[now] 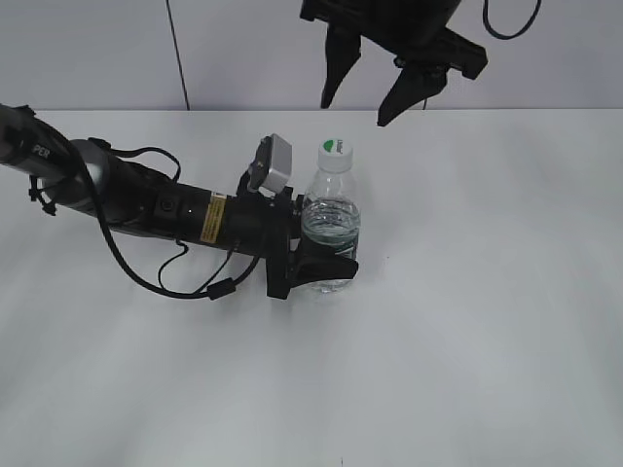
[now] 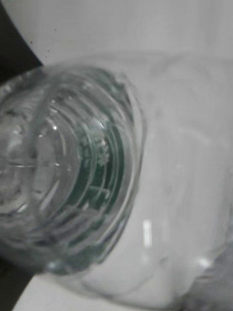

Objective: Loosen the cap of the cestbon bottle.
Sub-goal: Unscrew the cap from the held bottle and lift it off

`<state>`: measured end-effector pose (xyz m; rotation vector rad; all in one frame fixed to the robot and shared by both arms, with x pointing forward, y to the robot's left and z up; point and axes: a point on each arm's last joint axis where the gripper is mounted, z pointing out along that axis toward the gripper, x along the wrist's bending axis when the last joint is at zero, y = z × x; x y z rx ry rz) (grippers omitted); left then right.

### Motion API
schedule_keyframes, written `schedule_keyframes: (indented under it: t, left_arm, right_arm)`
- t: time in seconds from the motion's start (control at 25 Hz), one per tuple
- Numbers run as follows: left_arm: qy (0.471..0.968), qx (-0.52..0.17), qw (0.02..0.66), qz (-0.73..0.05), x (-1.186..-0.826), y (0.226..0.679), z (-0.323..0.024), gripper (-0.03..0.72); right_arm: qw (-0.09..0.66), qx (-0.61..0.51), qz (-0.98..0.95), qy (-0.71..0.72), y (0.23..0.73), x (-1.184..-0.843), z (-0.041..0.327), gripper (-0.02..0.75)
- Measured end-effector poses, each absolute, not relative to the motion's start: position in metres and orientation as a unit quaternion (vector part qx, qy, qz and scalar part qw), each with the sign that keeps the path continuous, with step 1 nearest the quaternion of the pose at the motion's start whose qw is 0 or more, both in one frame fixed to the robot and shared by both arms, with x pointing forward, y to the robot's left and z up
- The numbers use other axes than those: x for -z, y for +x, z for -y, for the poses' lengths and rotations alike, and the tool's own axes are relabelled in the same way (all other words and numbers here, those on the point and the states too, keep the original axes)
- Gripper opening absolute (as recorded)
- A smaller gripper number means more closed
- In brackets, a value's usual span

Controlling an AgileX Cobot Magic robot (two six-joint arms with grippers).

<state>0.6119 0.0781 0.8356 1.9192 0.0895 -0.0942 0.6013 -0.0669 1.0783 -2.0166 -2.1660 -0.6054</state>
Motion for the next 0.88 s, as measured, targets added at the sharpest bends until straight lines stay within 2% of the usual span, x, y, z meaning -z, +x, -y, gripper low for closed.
schedule_keyframes:
  t: [0.48,0.72,0.88]
  left_arm:
    - [0.819,0.036,0.571,-0.043,-0.835,0.613,-0.078,0.417]
    - [0.819,0.036,0.571,-0.044,-0.835,0.613,-0.078,0.417]
    - [0.819,0.035,0.570,-0.045,-0.835,0.613,-0.078,0.417]
  right_arm:
    - [0.057,0.184,0.728,-0.658,0.598,-1.067,0.054,0.468]
    - [0.068,0.157,0.734,-0.657,0.603,-1.041,0.045,0.468]
    - [0.067,0.154,0.737,-0.655,0.603,-1.039,0.044,0.468]
